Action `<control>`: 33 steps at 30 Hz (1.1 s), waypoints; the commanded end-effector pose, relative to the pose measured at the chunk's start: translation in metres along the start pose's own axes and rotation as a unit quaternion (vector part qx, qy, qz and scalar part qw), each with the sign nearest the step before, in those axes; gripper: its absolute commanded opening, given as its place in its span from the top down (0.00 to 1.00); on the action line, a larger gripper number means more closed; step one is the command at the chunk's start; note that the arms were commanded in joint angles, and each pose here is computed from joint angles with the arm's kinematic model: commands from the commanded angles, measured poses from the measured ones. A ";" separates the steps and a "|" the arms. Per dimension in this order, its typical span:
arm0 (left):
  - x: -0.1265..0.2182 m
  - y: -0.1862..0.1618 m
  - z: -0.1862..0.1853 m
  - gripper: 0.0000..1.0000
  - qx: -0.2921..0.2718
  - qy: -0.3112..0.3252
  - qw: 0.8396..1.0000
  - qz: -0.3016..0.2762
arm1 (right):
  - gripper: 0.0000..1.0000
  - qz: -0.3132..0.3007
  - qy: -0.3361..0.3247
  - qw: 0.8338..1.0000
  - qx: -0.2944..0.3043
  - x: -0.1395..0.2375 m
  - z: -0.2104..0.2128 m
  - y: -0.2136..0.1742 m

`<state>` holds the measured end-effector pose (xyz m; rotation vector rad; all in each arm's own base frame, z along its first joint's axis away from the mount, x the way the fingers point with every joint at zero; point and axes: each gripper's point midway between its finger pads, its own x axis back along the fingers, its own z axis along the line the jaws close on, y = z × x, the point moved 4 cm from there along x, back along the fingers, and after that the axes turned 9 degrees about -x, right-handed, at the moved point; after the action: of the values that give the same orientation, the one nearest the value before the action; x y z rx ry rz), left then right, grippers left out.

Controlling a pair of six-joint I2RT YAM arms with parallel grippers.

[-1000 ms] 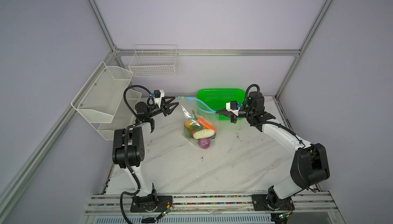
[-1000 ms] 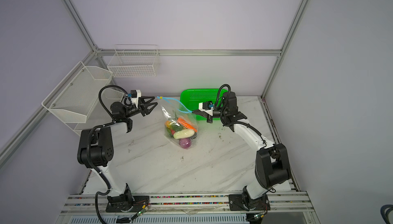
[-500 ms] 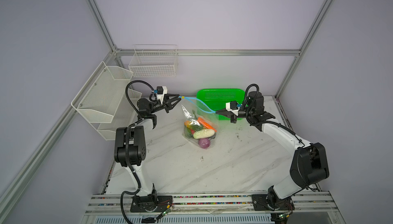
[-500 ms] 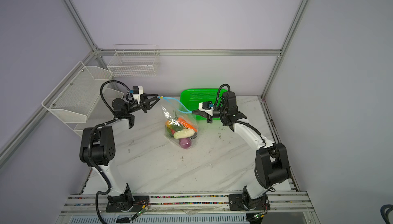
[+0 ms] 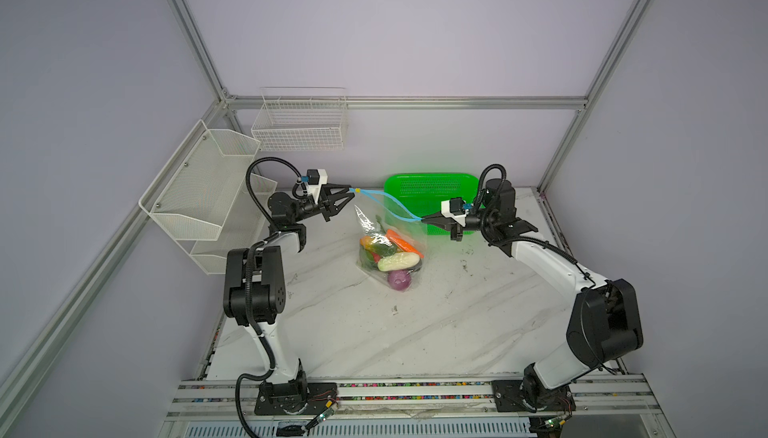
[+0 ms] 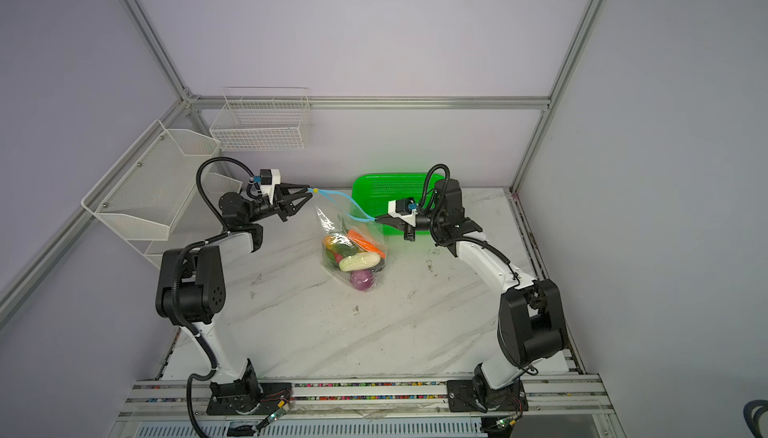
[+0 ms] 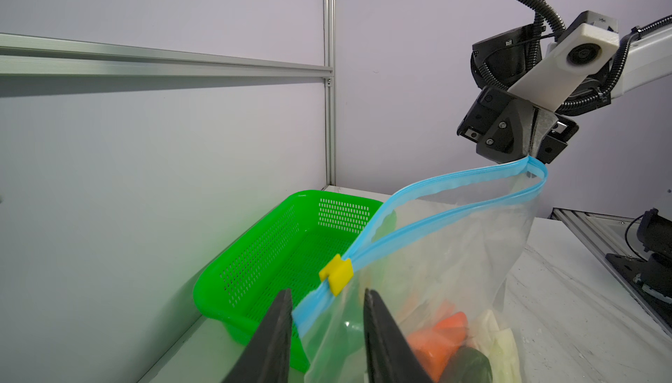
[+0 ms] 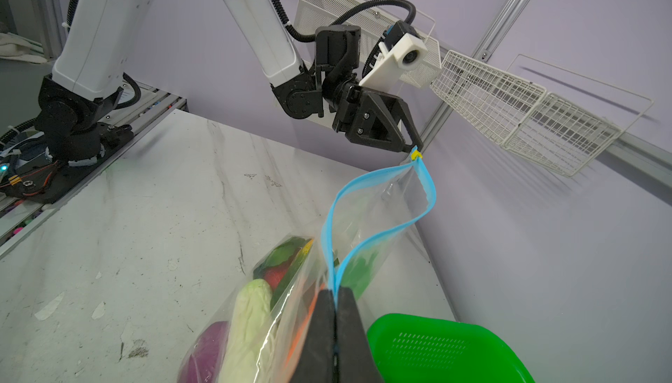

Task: Place the food in the zip-top bag and seal the zipper
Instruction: 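Pull the zipper ends apart with both grippers to stretch the bag mouth taut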

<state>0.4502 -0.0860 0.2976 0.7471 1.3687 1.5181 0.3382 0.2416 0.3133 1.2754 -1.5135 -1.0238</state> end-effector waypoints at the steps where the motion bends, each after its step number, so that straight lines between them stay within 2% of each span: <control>1: -0.007 0.023 0.005 0.68 -0.038 -0.013 0.999 -0.017 | 1.00 -0.012 0.010 1.000 0.026 0.002 -0.001 0.009; 9: -0.010 0.019 0.004 0.71 -0.029 -0.018 0.999 -0.014 | 1.00 -0.013 0.012 1.000 0.024 0.001 -0.001 0.010; 22: -0.012 0.031 0.003 1.00 -0.040 -0.018 0.999 -0.021 | 1.00 -0.010 0.008 1.000 0.022 0.001 -0.002 0.009; 27: -0.012 0.041 -0.001 1.00 -0.035 -0.006 0.999 -0.029 | 1.00 -0.009 0.003 1.000 0.015 0.003 -0.003 0.013; 33: 0.001 0.061 -0.022 1.00 -0.016 0.052 0.998 -0.032 | 1.00 -0.001 -0.030 1.000 0.001 0.009 -0.005 0.029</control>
<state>0.4424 -0.0913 0.3135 0.7446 1.4499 1.4979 0.3401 0.2406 0.3156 1.2378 -1.5202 -1.0519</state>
